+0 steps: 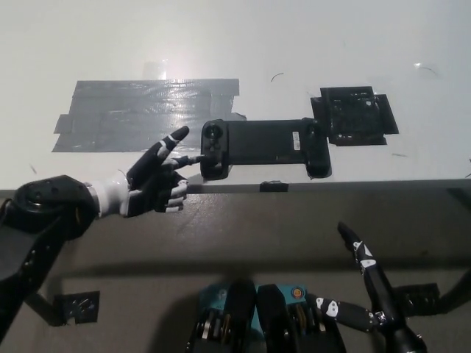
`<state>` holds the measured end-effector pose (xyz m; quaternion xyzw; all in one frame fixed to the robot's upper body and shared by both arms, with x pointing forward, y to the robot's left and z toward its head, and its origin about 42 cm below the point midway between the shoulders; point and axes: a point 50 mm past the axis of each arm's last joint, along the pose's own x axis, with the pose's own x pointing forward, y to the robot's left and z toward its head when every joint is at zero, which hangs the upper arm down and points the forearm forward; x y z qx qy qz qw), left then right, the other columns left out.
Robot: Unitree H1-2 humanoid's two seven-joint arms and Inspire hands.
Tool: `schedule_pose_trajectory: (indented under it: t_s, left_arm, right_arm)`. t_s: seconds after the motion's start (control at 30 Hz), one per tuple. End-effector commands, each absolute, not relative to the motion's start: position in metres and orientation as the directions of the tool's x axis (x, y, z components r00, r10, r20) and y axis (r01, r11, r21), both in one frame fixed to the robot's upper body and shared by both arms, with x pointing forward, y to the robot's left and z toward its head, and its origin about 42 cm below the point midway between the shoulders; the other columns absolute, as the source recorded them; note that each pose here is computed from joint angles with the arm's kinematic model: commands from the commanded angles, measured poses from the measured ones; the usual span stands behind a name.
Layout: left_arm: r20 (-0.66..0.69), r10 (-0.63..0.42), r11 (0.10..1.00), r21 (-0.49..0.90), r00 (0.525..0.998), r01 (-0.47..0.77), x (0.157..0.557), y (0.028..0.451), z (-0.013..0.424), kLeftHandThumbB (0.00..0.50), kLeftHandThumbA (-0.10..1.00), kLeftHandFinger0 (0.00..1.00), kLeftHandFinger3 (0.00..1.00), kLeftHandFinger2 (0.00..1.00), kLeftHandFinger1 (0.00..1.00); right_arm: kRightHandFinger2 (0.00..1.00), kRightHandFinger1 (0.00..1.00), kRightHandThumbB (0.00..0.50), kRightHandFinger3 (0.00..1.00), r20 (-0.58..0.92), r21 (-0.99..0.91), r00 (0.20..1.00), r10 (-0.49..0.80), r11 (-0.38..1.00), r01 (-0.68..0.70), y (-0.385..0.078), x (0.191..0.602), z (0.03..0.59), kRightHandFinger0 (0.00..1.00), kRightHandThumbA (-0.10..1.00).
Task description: A controller is being placed at the center of the desk near the left hand and the robot uses its left hand's index finger to press a button at the left area of the controller
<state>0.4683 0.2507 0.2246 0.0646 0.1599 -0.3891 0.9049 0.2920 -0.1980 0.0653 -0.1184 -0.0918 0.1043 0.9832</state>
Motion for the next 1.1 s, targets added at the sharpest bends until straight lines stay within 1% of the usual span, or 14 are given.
schedule_pose_trajectory:
  t_s: [0.0, 0.03, 0.07, 0.1, 0.17, 0.23, 0.33, 0.43, 0.5, 0.6, 0.67, 0.8, 0.9, 1.07]
  left_arm:
    - [-0.307, -0.712, 0.648, 0.058, 0.631, 0.76, 0.472, 0.261, 0.267, 0.432, 1.0, 0.0, 1.0, 0.0, 0.0]
    - [-0.309, -0.712, 0.645, 0.065, 0.63, 0.761, 0.472, 0.261, 0.269, 0.433, 1.0, 0.0, 1.0, 0.0, 0.0]
    - [-0.315, -0.714, 0.634, 0.087, 0.625, 0.768, 0.473, 0.262, 0.277, 0.449, 1.0, 0.0, 1.0, 0.0, 0.0]
    - [-0.325, -0.713, 0.622, 0.118, 0.622, 0.774, 0.474, 0.263, 0.283, 0.452, 1.0, 0.0, 1.0, 0.0, 0.0]
    - [-0.342, -0.705, 0.602, 0.175, 0.621, 0.779, 0.475, 0.264, 0.293, 0.454, 1.0, 0.0, 1.0, 0.0, 0.0]
    - [-0.361, -0.704, 0.587, 0.191, 0.612, 0.787, 0.475, 0.268, 0.299, 0.453, 1.0, 0.0, 1.0, 0.01, 0.0]
    - [-0.387, -0.686, 0.578, 0.225, 0.616, 0.785, 0.482, 0.27, 0.308, 0.46, 1.0, 0.0, 1.0, 0.08, 0.0]
    - [-0.404, -0.678, 0.57, 0.237, 0.613, 0.787, 0.491, 0.268, 0.316, 0.483, 1.0, 0.0, 1.0, 0.12, 0.0]
    - [-0.409, -0.678, 0.56, 0.251, 0.611, 0.79, 0.494, 0.265, 0.321, 0.479, 1.0, 0.0, 1.0, 0.14, 0.0]
    - [-0.417, -0.669, 0.542, 0.294, 0.615, 0.788, 0.5, 0.256, 0.331, 0.468, 1.0, 0.01, 1.0, 0.21, 0.01]
    - [-0.428, -0.662, 0.524, 0.323, 0.615, 0.788, 0.501, 0.249, 0.332, 0.446, 1.0, 0.0, 1.0, 0.24, 0.0]
    - [-0.449, -0.663, 0.501, 0.328, 0.599, 0.801, 0.502, 0.241, 0.328, 0.446, 1.0, 0.0, 1.0, 0.21, 0.0]
    - [-0.456, -0.644, 0.506, 0.349, 0.614, 0.789, 0.508, 0.236, 0.329, 0.449, 1.0, 0.0, 1.0, 0.2, 0.0]
    - [-0.464, -0.633, 0.512, 0.349, 0.619, 0.785, 0.518, 0.231, 0.335, 0.446, 1.0, 0.0, 1.0, 0.15, 0.0]
  right_arm:
    - [1.0, 1.0, 0.264, 1.0, 0.193, -0.268, 0.949, 0.251, 0.944, -0.195, -0.195, 0.296, 0.074, 1.0, 1.0]
    - [1.0, 1.0, 0.263, 1.0, 0.193, -0.268, 0.949, 0.251, 0.943, -0.195, -0.195, 0.296, 0.074, 1.0, 1.0]
    - [1.0, 1.0, 0.261, 1.0, 0.195, -0.266, 0.948, 0.251, 0.944, -0.195, -0.196, 0.296, 0.074, 1.0, 1.0]
    - [1.0, 1.0, 0.261, 1.0, 0.194, -0.267, 0.948, 0.252, 0.944, -0.196, -0.196, 0.296, 0.074, 1.0, 1.0]
    - [1.0, 1.0, 0.262, 1.0, 0.197, -0.271, 0.947, 0.252, 0.943, -0.194, -0.197, 0.297, 0.075, 1.0, 1.0]
    - [1.0, 1.0, 0.257, 1.0, 0.19, -0.272, 0.948, 0.255, 0.942, -0.198, -0.198, 0.292, 0.072, 1.0, 1.0]
    - [1.0, 1.0, 0.26, 1.0, 0.188, -0.276, 0.948, 0.255, 0.941, -0.198, -0.197, 0.291, 0.071, 1.0, 1.0]
    - [1.0, 1.0, 0.258, 1.0, 0.192, -0.277, 0.948, 0.254, 0.941, -0.196, -0.198, 0.294, 0.073, 1.0, 1.0]
    - [1.0, 1.0, 0.257, 1.0, 0.189, -0.27, 0.949, 0.252, 0.943, -0.197, -0.199, 0.293, 0.073, 1.0, 1.0]
    - [1.0, 1.0, 0.253, 1.0, 0.193, -0.27, 0.949, 0.25, 0.943, -0.194, -0.199, 0.296, 0.075, 1.0, 1.0]
    - [1.0, 1.0, 0.259, 1.0, 0.19, -0.275, 0.95, 0.25, 0.942, -0.193, -0.2, 0.295, 0.075, 1.0, 1.0]
    - [1.0, 1.0, 0.254, 1.0, 0.189, -0.28, 0.95, 0.25, 0.941, -0.192, -0.2, 0.293, 0.074, 1.0, 1.0]
    - [1.0, 1.0, 0.253, 1.0, 0.191, -0.271, 0.949, 0.252, 0.942, -0.195, -0.199, 0.295, 0.075, 1.0, 1.0]
    - [1.0, 1.0, 0.257, 1.0, 0.196, -0.28, 0.947, 0.253, 0.94, -0.194, -0.197, 0.297, 0.076, 1.0, 1.0]
